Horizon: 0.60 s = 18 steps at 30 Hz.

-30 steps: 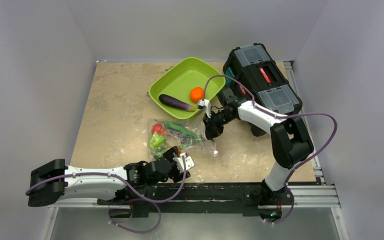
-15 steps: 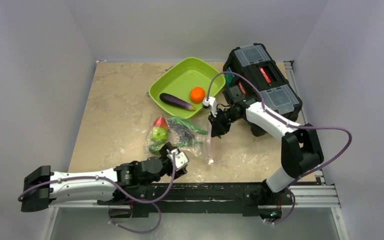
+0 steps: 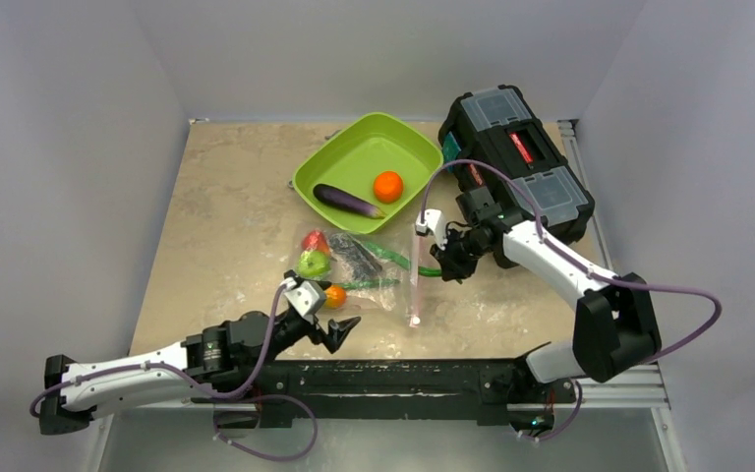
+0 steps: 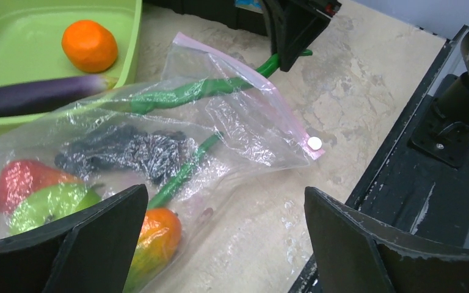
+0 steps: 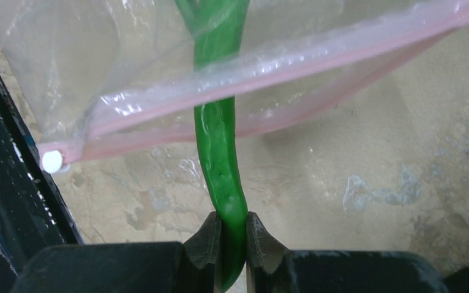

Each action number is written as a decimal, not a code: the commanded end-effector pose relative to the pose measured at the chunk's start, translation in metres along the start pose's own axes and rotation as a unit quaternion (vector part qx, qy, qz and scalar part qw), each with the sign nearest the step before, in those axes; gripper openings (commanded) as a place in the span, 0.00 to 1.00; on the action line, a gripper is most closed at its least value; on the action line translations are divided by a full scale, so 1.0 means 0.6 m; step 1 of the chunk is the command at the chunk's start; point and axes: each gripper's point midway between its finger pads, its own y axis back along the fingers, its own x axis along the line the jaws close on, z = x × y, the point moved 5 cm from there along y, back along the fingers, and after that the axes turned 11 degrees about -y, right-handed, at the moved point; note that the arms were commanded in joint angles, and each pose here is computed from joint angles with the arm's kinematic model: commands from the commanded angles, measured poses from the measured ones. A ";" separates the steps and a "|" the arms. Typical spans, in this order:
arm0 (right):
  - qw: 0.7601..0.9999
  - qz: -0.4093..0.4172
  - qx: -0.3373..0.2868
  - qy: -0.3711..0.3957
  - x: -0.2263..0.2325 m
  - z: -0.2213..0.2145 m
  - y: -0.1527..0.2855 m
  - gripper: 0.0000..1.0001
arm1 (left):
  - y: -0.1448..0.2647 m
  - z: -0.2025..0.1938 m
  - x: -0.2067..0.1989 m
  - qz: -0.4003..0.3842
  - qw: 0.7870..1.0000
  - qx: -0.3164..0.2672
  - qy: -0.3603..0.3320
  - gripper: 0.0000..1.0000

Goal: Open the zip-top bag and remove the fake food
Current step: Pick up the fake vegetable from the zipper food storage bag.

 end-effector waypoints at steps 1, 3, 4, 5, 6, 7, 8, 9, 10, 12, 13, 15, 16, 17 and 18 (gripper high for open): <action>0.999 -0.035 0.001 0.012 -0.013 -0.028 0.019 0.00 | 0.016 0.023 0.008 0.019 0.997 0.007 0.070 1.00; 0.999 -0.041 0.004 0.009 -0.015 -0.041 0.023 0.00 | 0.021 0.029 0.010 0.021 0.996 0.009 0.083 1.00; 0.999 -0.044 0.005 0.010 -0.015 -0.047 0.025 0.00 | 0.023 0.032 0.013 0.028 0.995 0.013 0.092 1.00; 0.999 -0.048 0.006 0.010 -0.015 -0.052 0.028 0.00 | 0.026 0.033 0.016 0.037 0.994 0.018 0.102 1.00; 0.998 -0.054 0.007 0.008 -0.016 -0.056 0.033 0.00 | 0.028 0.034 0.019 0.044 0.993 0.021 0.111 1.00; 0.998 -0.060 0.007 0.007 -0.017 -0.059 0.037 0.00 | 0.030 0.035 0.020 0.048 0.992 0.025 0.116 1.00; 0.998 -0.065 0.008 0.007 -0.017 -0.062 0.041 0.00 | 0.031 0.037 0.020 0.048 0.991 0.026 0.119 1.00; 0.998 -0.069 0.008 0.006 -0.018 -0.066 0.045 0.00 | 0.032 0.037 0.020 0.046 0.991 0.027 0.121 1.00; 0.997 -0.074 0.007 0.004 -0.018 -0.069 0.050 0.00 | 0.032 0.038 0.019 0.045 0.991 0.026 0.124 1.00; 0.997 -0.080 0.008 0.001 -0.020 -0.075 0.059 0.00 | 0.033 0.038 0.019 0.045 0.990 0.027 0.128 1.00; 0.996 -0.085 0.009 -0.002 -0.021 -0.079 0.063 0.00 | 0.034 0.037 0.020 0.047 0.990 0.028 0.129 1.00; 0.995 -0.094 0.009 -0.003 -0.023 -0.087 0.073 0.00 | 0.035 0.036 0.020 0.048 0.990 0.029 0.132 1.00; 0.995 -0.099 0.009 -0.004 -0.024 -0.091 0.078 0.00 | 0.036 0.036 0.020 0.048 0.990 0.030 0.133 1.00; 0.995 -0.103 0.010 -0.006 -0.025 -0.095 0.082 0.00 | 0.036 0.036 0.021 0.048 0.989 0.030 0.133 1.00; 0.994 -0.108 0.010 -0.008 -0.026 -0.098 0.087 0.00 | 0.037 0.035 0.021 0.048 0.989 0.031 0.133 1.00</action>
